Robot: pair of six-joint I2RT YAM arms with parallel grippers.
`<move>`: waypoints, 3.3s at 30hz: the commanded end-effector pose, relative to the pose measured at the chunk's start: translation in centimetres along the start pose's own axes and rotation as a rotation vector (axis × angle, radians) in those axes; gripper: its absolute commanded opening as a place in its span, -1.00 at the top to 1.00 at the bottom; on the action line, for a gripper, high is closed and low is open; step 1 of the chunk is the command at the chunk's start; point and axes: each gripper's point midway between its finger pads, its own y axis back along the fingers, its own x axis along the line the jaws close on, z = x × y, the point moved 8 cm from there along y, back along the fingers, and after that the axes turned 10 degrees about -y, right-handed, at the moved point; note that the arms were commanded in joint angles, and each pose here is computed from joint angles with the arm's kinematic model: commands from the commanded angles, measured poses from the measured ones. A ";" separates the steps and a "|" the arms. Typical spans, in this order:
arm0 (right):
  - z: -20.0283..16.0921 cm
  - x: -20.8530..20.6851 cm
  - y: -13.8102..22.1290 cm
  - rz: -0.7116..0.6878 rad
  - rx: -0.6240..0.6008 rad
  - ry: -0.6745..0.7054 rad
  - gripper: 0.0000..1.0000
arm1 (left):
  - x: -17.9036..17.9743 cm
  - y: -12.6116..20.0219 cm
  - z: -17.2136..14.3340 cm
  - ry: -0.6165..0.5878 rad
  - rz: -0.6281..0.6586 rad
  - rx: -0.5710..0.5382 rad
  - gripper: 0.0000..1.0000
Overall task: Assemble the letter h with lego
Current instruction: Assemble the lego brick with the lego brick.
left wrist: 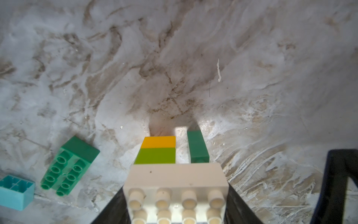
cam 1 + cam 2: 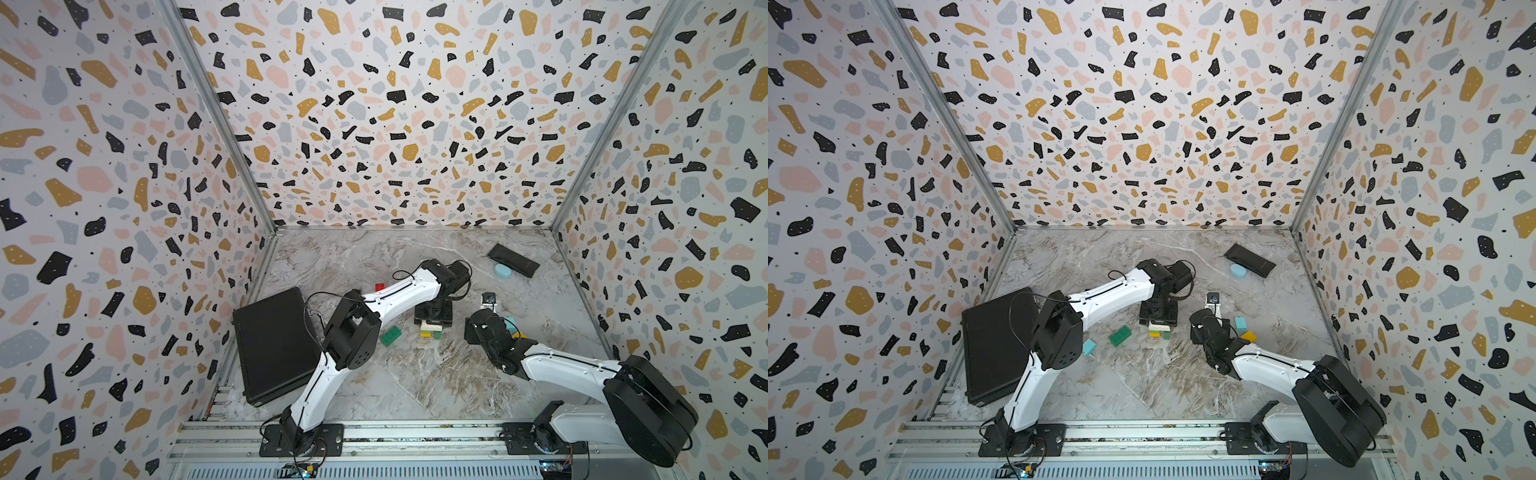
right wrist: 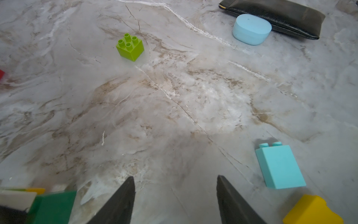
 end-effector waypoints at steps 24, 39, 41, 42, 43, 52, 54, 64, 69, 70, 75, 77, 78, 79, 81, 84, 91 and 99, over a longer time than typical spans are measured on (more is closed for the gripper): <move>1.0 0.6 0.0 0.001 -0.010 0.004 -0.36 | 0.8 -0.8 -0.6 -0.029 0.031 0.019 1.00; 1.0 0.6 0.0 0.002 -0.007 0.005 -0.36 | 2.0 -3.2 -0.9 0.012 0.092 0.039 1.00; 1.0 0.6 0.0 0.004 -0.007 0.004 -0.36 | 2.0 -3.5 -1.0 0.026 0.096 0.048 1.00; 1.0 0.6 0.0 0.005 -0.006 0.005 -0.35 | 2.1 -3.7 -1.1 0.038 0.098 0.052 1.00; 1.0 0.6 0.0 0.004 -0.007 0.004 -0.35 | 2.1 -3.7 -1.1 0.045 0.102 0.054 1.00; 1.0 0.7 0.1 0.015 -0.003 -0.005 -0.34 | 2.6 -2.9 -1.4 0.134 0.140 0.033 1.00; 0.9 0.8 0.0 0.026 0.004 -0.009 -0.31 | 2.5 -2.8 -1.4 0.146 0.130 0.029 1.00; 0.8 1.2 0.2 0.075 0.016 -0.023 -0.16 | 1.8 -2.5 -0.7 0.149 0.094 0.016 1.00; 1.0 1.1 0.3 0.073 0.006 -0.023 -0.16 | 1.9 -4.4 -1.1 0.121 0.085 0.051 0.99; 1.0 1.0 0.4 0.069 0.003 -0.023 -0.16 | 2.0 -4.6 -1.2 0.120 0.088 0.056 0.94; 1.0 0.8 0.5 0.059 -0.010 -0.027 -0.22 | 2.5 -4.6 -1.3 0.108 0.098 0.051 0.50; 1.0 0.8 0.6 0.059 -0.010 -0.026 -0.25 | 2.6 -4.1 -1.1 0.108 0.091 0.043 0.16; 1.1 0.8 0.6 0.060 -0.011 -0.026 -0.26 | 2.6 -3.8 -1.0 0.107 0.091 0.038 -0.01; 1.0 0.7 0.5 0.058 -0.010 -0.026 -0.28 | 2.6 -3.5 -0.9 0.107 0.088 0.029 -0.08; 1.1 0.8 0.6 0.060 -0.013 -0.024 -0.32 | 2.7 -2.8 -0.7 0.110 0.080 0.014 -0.29; 1.1 0.7 0.6 0.058 -0.014 -0.022 -0.38 | 2.5 -1.7 -0.3 0.112 0.061 -0.010 -0.46; 1.3 0.6 0.8 0.052 -0.031 -0.017 -0.51 | 2.3 2.6 0.2 0.070 0.015 -0.093 -0.98; 1.8 -0.6 1.9 0.018 -0.109 -0.034 -0.57 | 5.1 10.4 -1.9 0.006 -0.015 -0.245 -0.98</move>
